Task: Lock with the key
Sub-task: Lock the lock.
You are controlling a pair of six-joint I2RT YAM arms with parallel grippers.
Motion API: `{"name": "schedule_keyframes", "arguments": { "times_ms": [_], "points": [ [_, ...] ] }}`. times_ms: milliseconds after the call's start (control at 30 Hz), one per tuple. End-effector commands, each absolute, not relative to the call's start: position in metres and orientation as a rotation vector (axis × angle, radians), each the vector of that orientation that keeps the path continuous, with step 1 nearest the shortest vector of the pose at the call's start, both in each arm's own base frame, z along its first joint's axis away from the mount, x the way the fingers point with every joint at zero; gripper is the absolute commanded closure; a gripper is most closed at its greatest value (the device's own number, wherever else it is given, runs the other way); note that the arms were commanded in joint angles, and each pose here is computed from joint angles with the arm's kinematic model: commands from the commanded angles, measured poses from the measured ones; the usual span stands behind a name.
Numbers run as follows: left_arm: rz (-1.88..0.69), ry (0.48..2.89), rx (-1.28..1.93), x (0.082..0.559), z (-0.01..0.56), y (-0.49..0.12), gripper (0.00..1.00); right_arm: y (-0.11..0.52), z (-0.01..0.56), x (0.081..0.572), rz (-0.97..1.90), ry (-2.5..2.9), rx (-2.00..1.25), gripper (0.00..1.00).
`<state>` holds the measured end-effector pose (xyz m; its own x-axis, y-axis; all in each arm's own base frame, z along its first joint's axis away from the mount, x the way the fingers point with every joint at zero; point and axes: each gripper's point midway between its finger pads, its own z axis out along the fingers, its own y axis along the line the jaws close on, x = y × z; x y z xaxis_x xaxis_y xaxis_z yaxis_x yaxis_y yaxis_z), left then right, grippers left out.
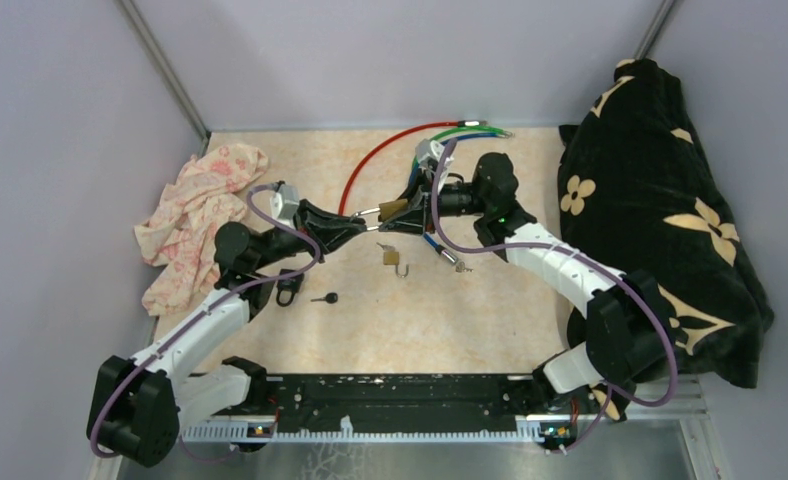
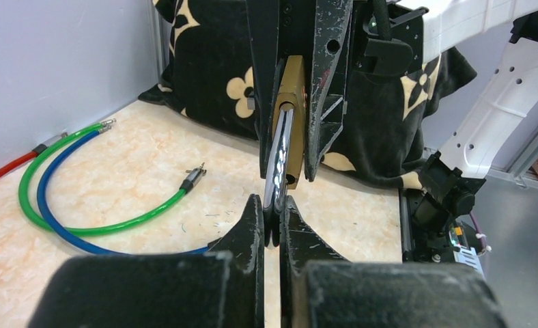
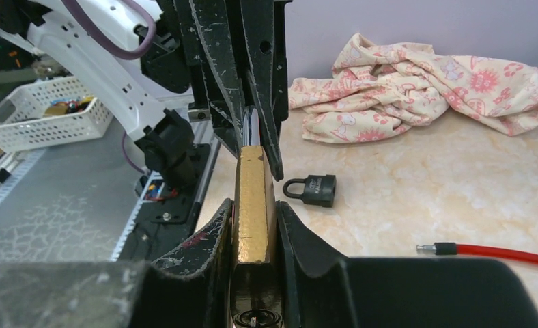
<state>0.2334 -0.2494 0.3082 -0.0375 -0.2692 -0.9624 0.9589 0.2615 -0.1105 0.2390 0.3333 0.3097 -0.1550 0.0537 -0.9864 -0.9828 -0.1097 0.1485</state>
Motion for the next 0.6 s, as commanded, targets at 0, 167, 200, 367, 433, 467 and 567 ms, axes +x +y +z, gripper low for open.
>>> {"name": "schedule_keyframes", "arguments": {
  "times_ms": [0,167,200,367,433,467,567],
  "points": [
    [-1.203,1.088,0.889,0.212,0.327,-0.257,1.0,0.327,0.347,0.263,1.206,1.091,-1.17,1.0],
    [-1.22,1.089,0.923,0.209,0.326,-0.258,1.0,0.323,0.356,0.267,1.153,1.061,-1.197,1.0],
    [-1.217,1.083,0.918,0.209,0.328,-0.258,1.0,0.324,0.358,0.265,1.166,1.054,-1.197,1.0],
    [-1.208,1.061,0.895,0.214,0.332,-0.262,1.0,0.339,0.355,0.247,1.244,1.023,-1.19,1.0],
    [-1.223,1.059,0.9,0.212,0.331,-0.267,1.0,0.341,0.358,0.242,1.293,1.018,-1.163,1.0],
    [-1.23,1.059,0.903,0.211,0.33,-0.269,1.0,0.341,0.359,0.24,1.31,1.007,-1.151,1.0],
    [-1.245,1.057,0.905,0.209,0.328,-0.275,1.0,0.343,0.363,0.238,1.33,0.973,-1.134,1.0]
  ]
}}
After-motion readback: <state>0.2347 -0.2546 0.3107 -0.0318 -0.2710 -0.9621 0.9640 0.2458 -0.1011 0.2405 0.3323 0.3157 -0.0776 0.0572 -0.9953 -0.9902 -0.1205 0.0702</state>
